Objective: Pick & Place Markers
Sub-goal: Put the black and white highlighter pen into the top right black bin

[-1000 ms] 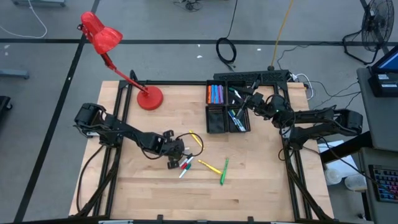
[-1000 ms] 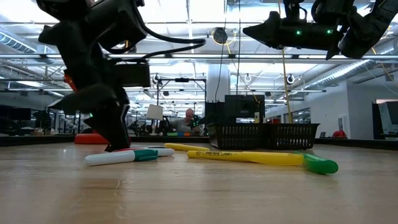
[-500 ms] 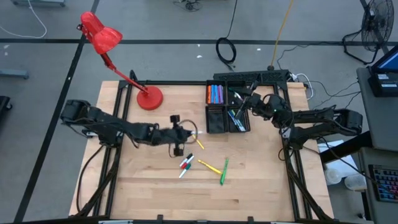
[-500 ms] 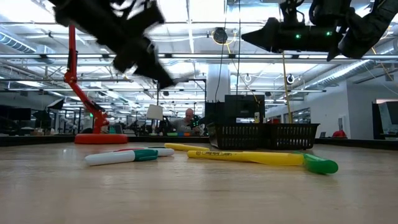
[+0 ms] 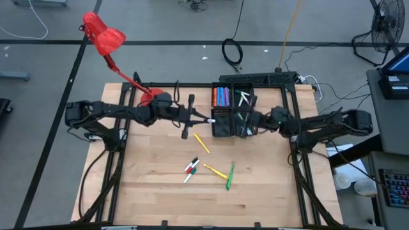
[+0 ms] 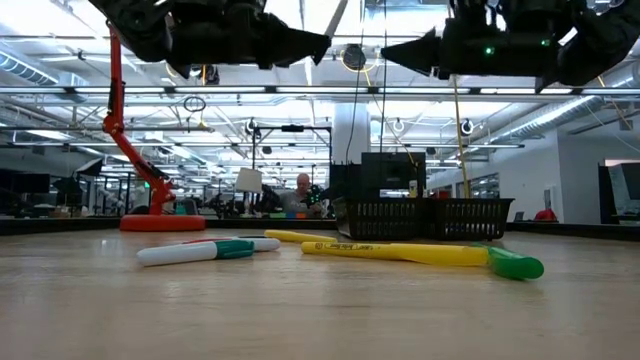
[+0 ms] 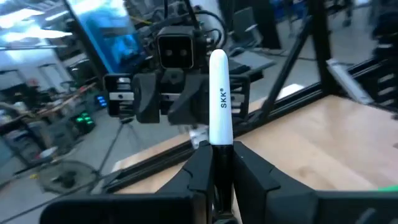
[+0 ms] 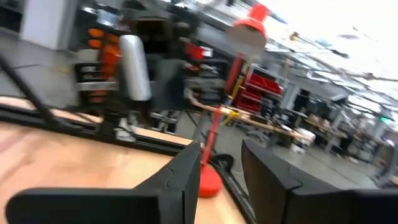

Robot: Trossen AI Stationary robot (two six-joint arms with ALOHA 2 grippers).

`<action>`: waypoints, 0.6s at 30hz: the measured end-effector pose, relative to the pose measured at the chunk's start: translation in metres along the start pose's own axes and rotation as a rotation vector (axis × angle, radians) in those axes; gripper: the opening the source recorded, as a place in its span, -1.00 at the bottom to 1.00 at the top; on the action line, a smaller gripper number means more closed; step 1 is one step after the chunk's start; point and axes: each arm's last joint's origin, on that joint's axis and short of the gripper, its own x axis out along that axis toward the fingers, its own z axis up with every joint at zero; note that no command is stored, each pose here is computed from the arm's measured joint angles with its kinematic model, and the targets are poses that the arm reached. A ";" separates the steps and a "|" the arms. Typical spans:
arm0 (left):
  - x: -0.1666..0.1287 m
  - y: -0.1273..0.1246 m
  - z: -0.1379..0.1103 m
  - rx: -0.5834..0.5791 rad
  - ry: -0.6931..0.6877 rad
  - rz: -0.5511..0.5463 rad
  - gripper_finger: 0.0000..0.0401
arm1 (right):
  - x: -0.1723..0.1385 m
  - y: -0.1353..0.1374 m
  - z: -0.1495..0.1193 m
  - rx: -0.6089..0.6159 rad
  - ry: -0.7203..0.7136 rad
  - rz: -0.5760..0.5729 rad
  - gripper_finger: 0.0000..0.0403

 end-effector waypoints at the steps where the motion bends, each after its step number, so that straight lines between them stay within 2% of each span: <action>1: -0.001 0.002 -0.001 0.001 -0.013 -0.010 -0.80 | 0.000 0.004 0.001 -0.003 -0.010 0.015 -0.45; 6: -0.002 0.002 -0.001 0.007 -0.017 -0.022 -0.80 | 0.012 0.022 0.008 0.031 -0.079 0.065 -0.23; 12: 0.000 -0.002 -0.001 0.018 -0.007 -0.040 -0.80 | 0.051 0.037 0.008 0.056 -0.057 0.053 0.04; 18: 0.000 -0.003 -0.001 0.020 0.003 -0.048 -0.80 | 0.074 0.049 0.003 0.009 -0.048 0.074 0.07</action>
